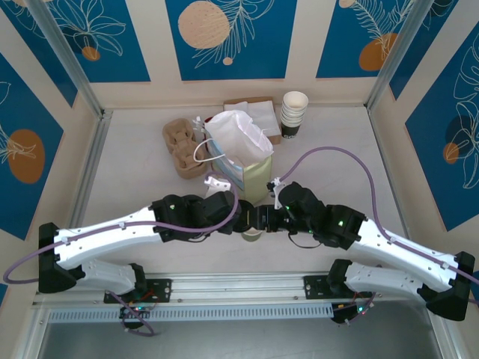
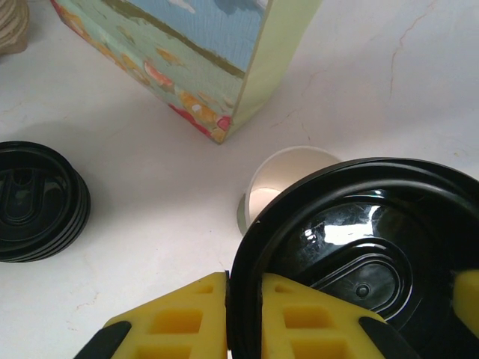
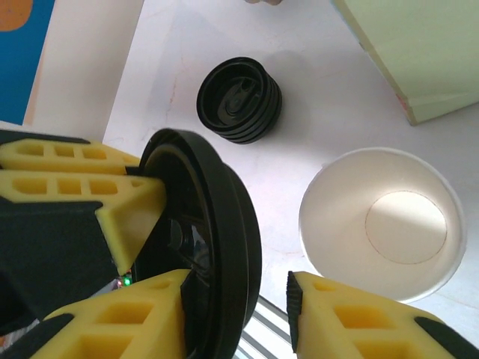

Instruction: Pack the takeout coffee

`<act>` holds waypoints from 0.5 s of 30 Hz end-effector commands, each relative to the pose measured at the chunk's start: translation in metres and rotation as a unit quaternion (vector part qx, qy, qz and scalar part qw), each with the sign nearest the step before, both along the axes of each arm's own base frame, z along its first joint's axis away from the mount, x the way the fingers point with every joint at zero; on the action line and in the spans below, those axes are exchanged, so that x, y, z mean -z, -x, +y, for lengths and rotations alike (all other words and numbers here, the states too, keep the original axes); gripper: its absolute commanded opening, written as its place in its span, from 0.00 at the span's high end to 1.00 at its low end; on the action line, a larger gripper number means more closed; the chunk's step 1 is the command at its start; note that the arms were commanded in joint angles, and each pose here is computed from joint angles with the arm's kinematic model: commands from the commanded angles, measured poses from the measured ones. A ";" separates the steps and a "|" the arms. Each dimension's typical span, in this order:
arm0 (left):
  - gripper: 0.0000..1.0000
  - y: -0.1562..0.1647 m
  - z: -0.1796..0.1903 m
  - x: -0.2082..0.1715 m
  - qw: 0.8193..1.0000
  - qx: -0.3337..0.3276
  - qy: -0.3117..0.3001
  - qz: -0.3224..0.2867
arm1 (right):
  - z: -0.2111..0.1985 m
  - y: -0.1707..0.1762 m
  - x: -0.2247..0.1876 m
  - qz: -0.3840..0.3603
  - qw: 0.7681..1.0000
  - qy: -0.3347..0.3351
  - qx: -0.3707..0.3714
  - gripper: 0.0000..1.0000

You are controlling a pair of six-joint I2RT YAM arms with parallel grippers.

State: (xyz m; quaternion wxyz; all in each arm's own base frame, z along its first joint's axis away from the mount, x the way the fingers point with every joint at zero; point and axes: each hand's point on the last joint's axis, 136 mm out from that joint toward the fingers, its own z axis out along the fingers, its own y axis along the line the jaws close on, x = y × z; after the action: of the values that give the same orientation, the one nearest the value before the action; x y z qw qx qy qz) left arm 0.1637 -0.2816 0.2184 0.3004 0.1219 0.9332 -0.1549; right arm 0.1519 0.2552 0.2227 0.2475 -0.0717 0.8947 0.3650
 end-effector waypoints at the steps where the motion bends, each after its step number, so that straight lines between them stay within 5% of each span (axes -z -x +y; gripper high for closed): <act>1: 0.86 0.004 -0.014 -0.010 1.000 0.012 0.020 0.000 | 0.001 -0.002 0.000 0.004 1.000 -0.010 0.000 0.65; 10: 0.85 0.003 -0.024 -0.016 0.999 0.029 0.012 -0.008 | -0.005 -0.009 0.000 0.009 1.000 -0.008 0.009 0.97; 15: 0.60 0.002 -0.032 -0.034 0.997 0.068 0.028 -0.038 | -0.021 -0.012 0.000 0.022 0.999 0.010 0.023 1.00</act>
State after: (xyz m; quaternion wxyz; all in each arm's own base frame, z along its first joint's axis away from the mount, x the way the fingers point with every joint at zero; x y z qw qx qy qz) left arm 0.1647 -0.3024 0.2319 0.3104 0.1509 0.9232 -0.1693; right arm 0.1648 0.2394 0.2108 0.2368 -0.0438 0.9074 0.3443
